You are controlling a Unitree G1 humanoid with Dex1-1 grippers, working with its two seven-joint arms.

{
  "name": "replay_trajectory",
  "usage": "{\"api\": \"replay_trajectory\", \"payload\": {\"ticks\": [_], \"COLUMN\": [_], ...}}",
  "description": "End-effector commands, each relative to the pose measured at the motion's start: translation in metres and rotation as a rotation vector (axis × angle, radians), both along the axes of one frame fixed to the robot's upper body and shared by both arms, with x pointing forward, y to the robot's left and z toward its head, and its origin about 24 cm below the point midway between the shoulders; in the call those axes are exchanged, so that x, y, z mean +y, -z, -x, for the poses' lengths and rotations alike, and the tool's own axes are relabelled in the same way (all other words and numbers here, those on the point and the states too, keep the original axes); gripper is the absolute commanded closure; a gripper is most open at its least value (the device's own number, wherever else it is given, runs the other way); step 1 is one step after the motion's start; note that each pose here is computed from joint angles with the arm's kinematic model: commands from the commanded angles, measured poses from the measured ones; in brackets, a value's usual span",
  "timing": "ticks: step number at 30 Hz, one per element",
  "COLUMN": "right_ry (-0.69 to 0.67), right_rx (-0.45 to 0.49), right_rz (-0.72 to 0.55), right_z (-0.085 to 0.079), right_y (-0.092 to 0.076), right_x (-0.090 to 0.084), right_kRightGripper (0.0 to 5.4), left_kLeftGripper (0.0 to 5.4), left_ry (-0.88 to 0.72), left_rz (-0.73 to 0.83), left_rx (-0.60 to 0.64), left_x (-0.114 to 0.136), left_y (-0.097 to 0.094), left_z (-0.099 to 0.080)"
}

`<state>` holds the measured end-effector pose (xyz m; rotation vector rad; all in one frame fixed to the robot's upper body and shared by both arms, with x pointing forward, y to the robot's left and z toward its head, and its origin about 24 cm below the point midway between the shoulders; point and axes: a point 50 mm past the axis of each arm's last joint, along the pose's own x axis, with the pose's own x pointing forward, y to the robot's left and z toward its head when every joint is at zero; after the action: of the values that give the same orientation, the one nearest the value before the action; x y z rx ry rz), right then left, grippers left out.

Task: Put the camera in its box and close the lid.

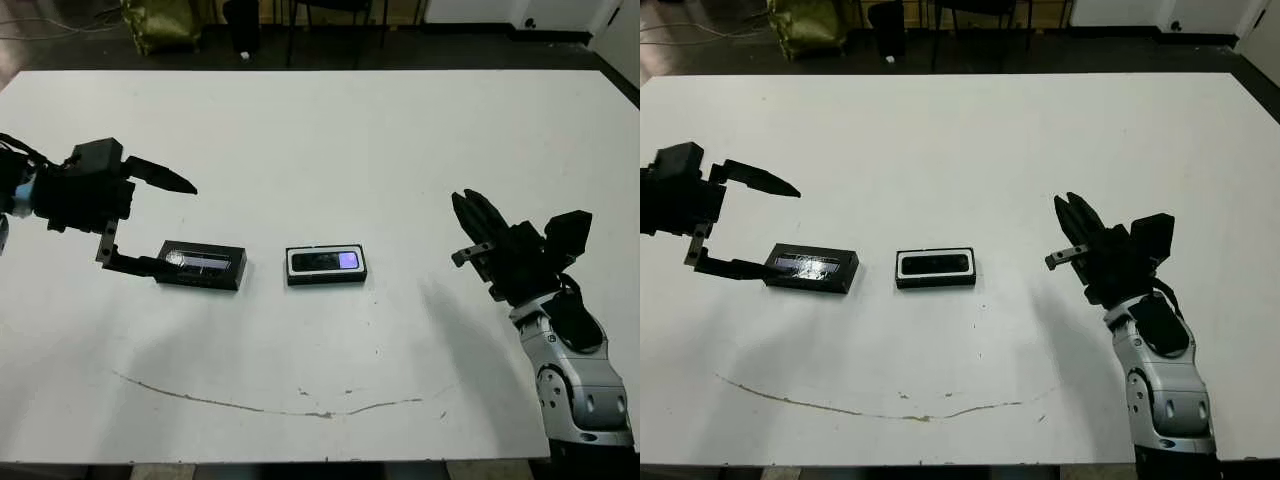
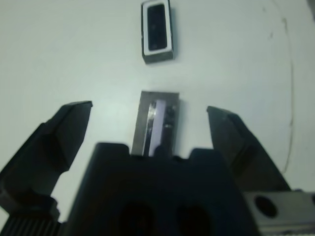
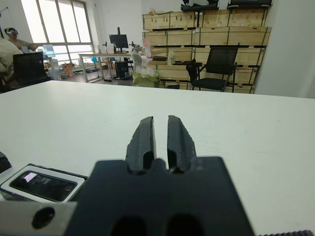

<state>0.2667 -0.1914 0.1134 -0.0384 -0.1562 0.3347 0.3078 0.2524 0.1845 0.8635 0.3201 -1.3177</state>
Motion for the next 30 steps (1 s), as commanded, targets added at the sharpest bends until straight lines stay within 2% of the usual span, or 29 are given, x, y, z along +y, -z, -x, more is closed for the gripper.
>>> {"api": "replay_trajectory", "payload": {"ticks": [1, 7, 10, 13, 21, 25, 30], "right_ry": [0.009, -0.002, 0.001, 0.004, -0.005, 0.013, 0.01], "right_rx": [0.032, 0.029, 0.029, 0.034, 0.035, 0.038, 0.031], "right_rz": [0.017, 0.013, 0.015, 0.013, 0.004, 0.024, 0.02], "right_z": [0.003, 0.003, 0.003, 0.003, 0.003, 0.004, 0.005], "right_y": [0.007, 0.007, 0.007, 0.008, 0.008, 0.008, 0.008], "right_x": [-0.003, -0.003, -0.003, -0.004, -0.004, -0.004, -0.005], "right_kRightGripper": [5.4, 5.4, 5.4, 5.4, 5.4, 5.4, 5.4], "left_kLeftGripper": [0.01, 0.01, 0.01, 0.4, 2.39, 3.41, 4.65], "left_ry": [0.005, -0.018, -0.151, -0.263, -0.411, -0.473, -0.5], "left_rz": [-0.081, -0.139, -0.09, -0.022, -0.005, -0.036, -0.115], "left_rx": [-0.003, 0.022, 0.056, 0.103, 0.075, -0.009, -0.127], "left_x": [-0.006, -0.013, -0.009, -0.002, 0.013, 0.018, 0.016], "left_y": [0.006, 0.013, 0.017, 0.018, 0.007, 0.001, 0.004], "left_z": [-0.002, -0.007, -0.01, -0.012, -0.02, -0.026, -0.034]}}
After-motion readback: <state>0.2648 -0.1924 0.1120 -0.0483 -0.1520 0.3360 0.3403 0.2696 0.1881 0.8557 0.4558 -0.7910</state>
